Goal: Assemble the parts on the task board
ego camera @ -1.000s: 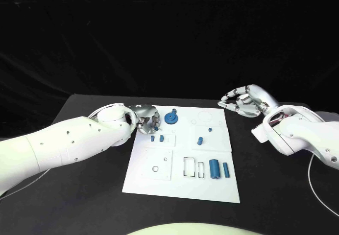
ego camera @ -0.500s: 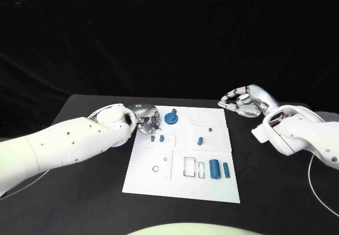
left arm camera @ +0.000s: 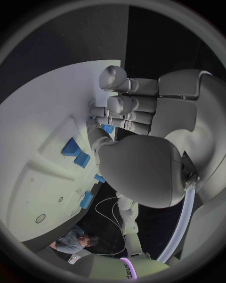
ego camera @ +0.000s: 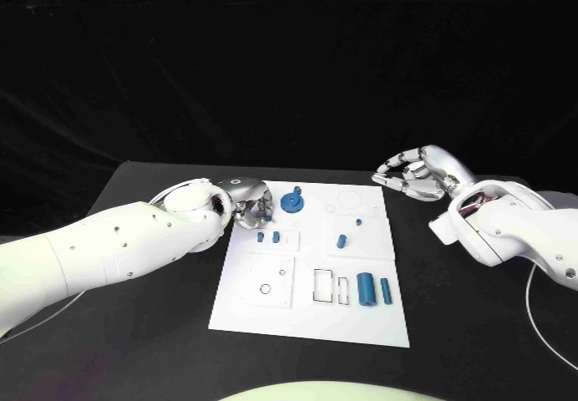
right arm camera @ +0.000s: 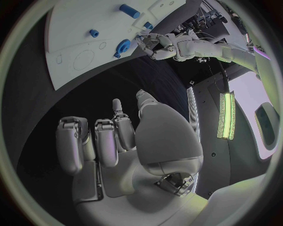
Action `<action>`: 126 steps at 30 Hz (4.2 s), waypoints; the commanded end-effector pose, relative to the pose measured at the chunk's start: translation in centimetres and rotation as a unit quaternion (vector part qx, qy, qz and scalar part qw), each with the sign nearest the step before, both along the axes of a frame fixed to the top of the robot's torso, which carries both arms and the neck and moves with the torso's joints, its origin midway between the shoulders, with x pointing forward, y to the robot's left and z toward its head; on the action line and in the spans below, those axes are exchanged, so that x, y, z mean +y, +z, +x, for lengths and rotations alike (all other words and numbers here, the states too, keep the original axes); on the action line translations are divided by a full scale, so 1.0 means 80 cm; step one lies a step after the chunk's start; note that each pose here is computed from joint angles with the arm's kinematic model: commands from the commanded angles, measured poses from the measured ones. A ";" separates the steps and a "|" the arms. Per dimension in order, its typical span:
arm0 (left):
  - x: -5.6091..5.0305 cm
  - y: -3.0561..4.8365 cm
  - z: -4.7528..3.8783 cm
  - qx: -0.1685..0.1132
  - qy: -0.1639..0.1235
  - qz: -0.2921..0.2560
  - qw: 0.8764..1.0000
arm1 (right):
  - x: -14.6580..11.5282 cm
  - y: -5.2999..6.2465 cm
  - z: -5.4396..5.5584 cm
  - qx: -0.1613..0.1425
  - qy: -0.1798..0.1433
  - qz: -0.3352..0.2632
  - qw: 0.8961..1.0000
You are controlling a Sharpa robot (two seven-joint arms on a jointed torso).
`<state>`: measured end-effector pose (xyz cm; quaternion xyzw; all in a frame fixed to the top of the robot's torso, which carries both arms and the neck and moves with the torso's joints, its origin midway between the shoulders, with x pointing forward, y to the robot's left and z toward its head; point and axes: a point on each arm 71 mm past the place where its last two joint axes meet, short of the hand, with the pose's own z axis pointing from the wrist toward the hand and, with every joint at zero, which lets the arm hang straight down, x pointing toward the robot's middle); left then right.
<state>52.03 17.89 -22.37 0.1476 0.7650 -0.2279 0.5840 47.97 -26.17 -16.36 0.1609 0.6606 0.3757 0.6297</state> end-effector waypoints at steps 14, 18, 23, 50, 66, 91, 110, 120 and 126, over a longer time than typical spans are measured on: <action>-0.002 -0.0152 -0.009 0.031 -0.010 -0.010 0.999 | 0.001 0.000 -0.001 -0.001 0.005 -0.004 1.000; -0.001 -0.0145 -0.009 0.029 -0.008 -0.013 0.999 | 0.001 0.000 -0.001 -0.001 0.005 -0.004 1.000; 0.001 -0.0126 -0.009 0.025 -0.006 -0.020 0.999 | 0.001 0.000 -0.001 -0.001 0.005 -0.004 1.000; 0.003 -0.0160 -0.009 0.041 0.008 -0.004 0.999 | 0.001 0.000 -0.001 0.000 0.005 -0.005 1.000; 0.003 -0.0212 -0.008 0.049 0.013 0.033 0.998 | 0.001 -0.001 0.000 0.000 0.004 -0.005 1.000; 0.000 -0.0263 -0.007 0.052 0.019 0.066 0.996 | 0.002 -0.001 0.000 0.000 0.005 -0.005 1.000; -0.003 -0.0312 -0.005 0.060 0.028 0.094 0.993 | 0.002 0.000 -0.001 0.000 0.005 -0.005 1.000; -0.001 -0.0316 -0.004 0.054 0.033 0.107 0.992 | 0.001 0.000 -0.001 0.000 0.005 -0.006 1.000; -0.001 -0.0320 -0.004 0.052 0.033 0.113 0.992 | 0.001 0.000 -0.001 -0.001 0.005 -0.006 1.000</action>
